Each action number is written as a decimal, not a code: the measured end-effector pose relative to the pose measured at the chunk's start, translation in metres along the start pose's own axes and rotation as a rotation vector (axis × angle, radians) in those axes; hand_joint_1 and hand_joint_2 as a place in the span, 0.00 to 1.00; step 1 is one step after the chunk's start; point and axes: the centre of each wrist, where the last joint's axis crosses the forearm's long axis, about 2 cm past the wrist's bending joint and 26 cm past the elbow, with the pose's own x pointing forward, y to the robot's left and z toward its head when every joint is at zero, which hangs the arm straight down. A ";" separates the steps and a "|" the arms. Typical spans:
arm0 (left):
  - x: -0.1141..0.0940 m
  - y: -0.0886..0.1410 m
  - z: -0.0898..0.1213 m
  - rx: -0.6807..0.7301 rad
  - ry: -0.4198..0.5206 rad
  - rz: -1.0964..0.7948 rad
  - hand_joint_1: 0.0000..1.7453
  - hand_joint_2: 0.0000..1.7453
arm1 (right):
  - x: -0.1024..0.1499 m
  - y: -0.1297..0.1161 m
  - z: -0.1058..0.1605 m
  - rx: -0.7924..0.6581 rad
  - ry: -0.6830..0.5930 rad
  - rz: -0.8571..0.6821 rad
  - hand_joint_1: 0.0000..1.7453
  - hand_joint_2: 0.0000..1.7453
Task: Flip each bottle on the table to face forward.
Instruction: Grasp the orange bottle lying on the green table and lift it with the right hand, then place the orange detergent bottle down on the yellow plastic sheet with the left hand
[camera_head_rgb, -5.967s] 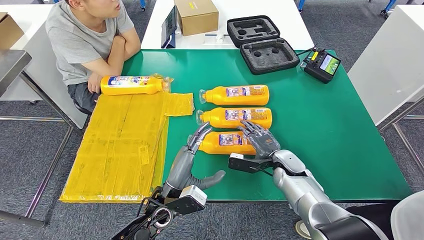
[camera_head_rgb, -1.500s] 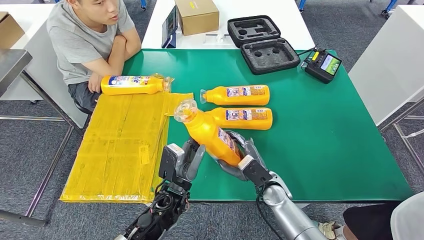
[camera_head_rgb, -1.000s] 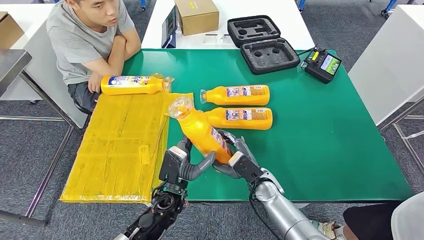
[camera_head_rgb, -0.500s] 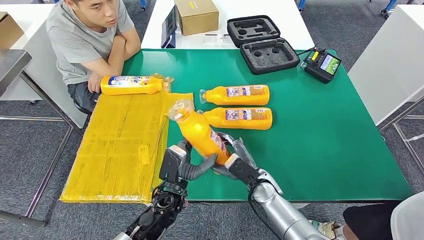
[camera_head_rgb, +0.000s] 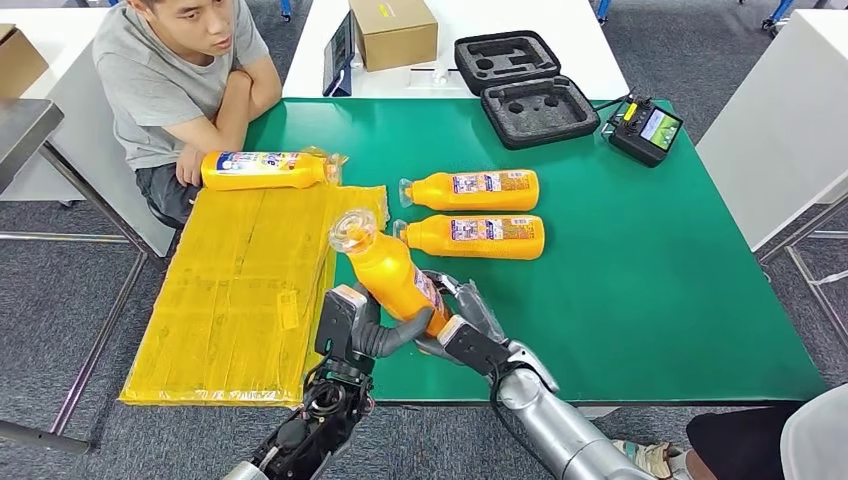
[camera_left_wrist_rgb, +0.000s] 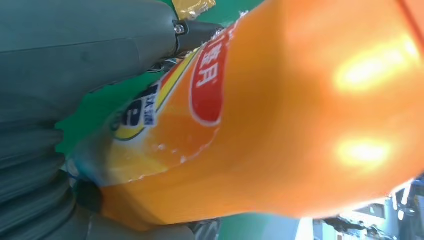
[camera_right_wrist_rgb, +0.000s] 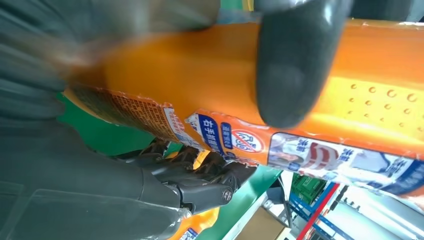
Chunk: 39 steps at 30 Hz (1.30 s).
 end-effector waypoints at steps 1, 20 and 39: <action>0.000 0.000 0.000 -0.002 0.001 0.007 0.87 1.00 | 0.000 0.001 0.000 0.003 -0.001 0.002 0.76 1.00; 0.003 0.002 -0.006 -0.004 -0.026 -0.041 1.00 1.00 | -0.001 0.008 0.000 0.003 0.018 0.001 0.00 1.00; 0.009 0.018 -0.015 0.128 -0.053 -0.084 1.00 1.00 | -0.005 0.008 0.010 -0.017 0.047 -0.042 0.00 1.00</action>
